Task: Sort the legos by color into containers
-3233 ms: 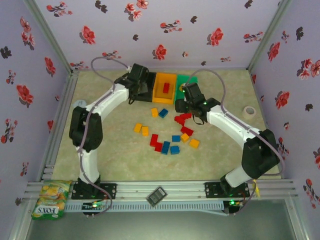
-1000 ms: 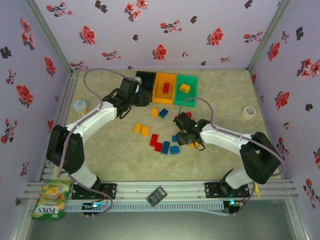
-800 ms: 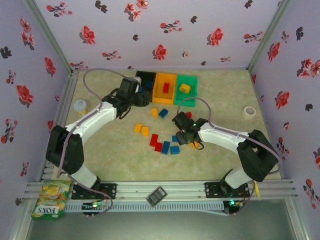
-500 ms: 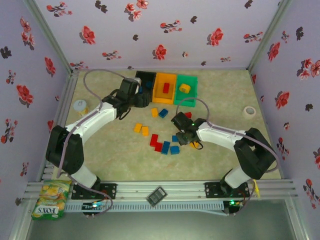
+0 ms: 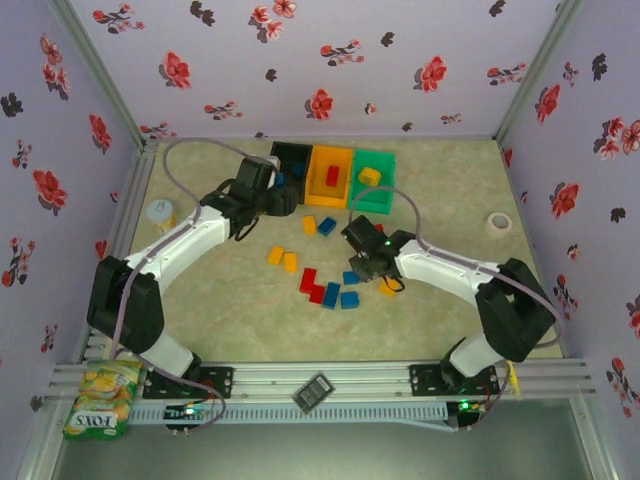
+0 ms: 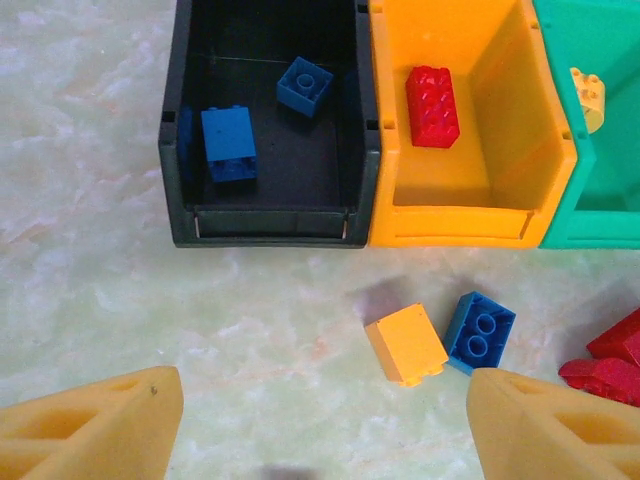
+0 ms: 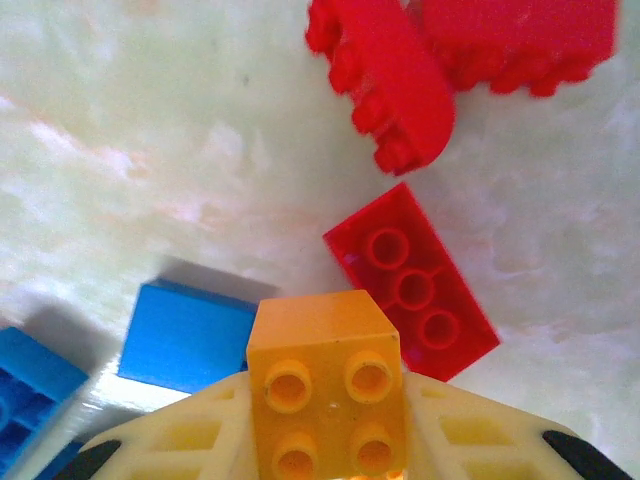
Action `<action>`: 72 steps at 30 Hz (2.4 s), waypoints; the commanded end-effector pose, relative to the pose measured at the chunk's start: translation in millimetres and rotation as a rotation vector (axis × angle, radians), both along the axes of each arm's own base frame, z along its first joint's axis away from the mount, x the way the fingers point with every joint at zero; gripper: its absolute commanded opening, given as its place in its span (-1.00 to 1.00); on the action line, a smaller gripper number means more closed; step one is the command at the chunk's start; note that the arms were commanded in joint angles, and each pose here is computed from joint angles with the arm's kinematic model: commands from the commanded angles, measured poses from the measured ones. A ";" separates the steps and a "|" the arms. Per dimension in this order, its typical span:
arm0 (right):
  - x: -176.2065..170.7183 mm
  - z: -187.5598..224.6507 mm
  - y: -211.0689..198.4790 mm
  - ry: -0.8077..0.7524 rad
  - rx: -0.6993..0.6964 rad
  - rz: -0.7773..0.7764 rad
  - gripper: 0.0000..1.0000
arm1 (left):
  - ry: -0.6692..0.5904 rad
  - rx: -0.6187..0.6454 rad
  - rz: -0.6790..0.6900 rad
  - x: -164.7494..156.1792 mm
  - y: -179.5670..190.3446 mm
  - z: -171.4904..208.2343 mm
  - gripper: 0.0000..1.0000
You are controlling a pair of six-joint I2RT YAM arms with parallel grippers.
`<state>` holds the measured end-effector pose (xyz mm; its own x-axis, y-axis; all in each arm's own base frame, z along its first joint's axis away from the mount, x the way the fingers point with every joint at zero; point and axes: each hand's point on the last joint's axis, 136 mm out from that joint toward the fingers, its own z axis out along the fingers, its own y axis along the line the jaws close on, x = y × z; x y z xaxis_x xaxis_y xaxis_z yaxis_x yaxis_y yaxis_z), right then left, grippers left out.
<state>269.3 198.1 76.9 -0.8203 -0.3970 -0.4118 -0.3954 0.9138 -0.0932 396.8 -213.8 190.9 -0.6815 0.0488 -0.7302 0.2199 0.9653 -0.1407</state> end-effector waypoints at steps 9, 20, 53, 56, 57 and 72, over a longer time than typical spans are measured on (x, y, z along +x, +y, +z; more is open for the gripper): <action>61.0 117.1 -17.0 -0.278 0.121 -0.088 -0.36 | -0.028 0.014 0.002 -11.8 9.1 22.6 0.50; 109.2 131.3 -21.5 -0.341 0.157 -0.171 -0.37 | -0.028 0.014 0.002 -20.0 14.2 16.0 0.50; 235.5 100.8 -34.6 -0.239 0.258 -0.273 0.15 | 0.110 0.060 -0.095 -40.4 -36.7 -20.3 0.48; 222.4 105.6 -39.9 -0.245 0.265 -0.282 0.15 | 0.138 0.066 -0.111 -48.2 -47.9 -29.8 0.48; 217.1 107.1 -42.0 -0.247 0.268 -0.286 0.14 | 0.154 0.069 -0.110 -51.7 -50.0 -33.6 0.48; 145.2 89.0 -61.3 -0.216 0.317 -0.346 0.15 | 0.454 0.274 -0.033 -144.7 -50.3 -106.6 0.40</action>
<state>417.2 136.1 166.3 -0.7746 0.0194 -0.6322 -0.0872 0.9867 0.1371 267.5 -282.2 100.0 -0.8791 0.2542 -0.4032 0.2973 0.9536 -0.0472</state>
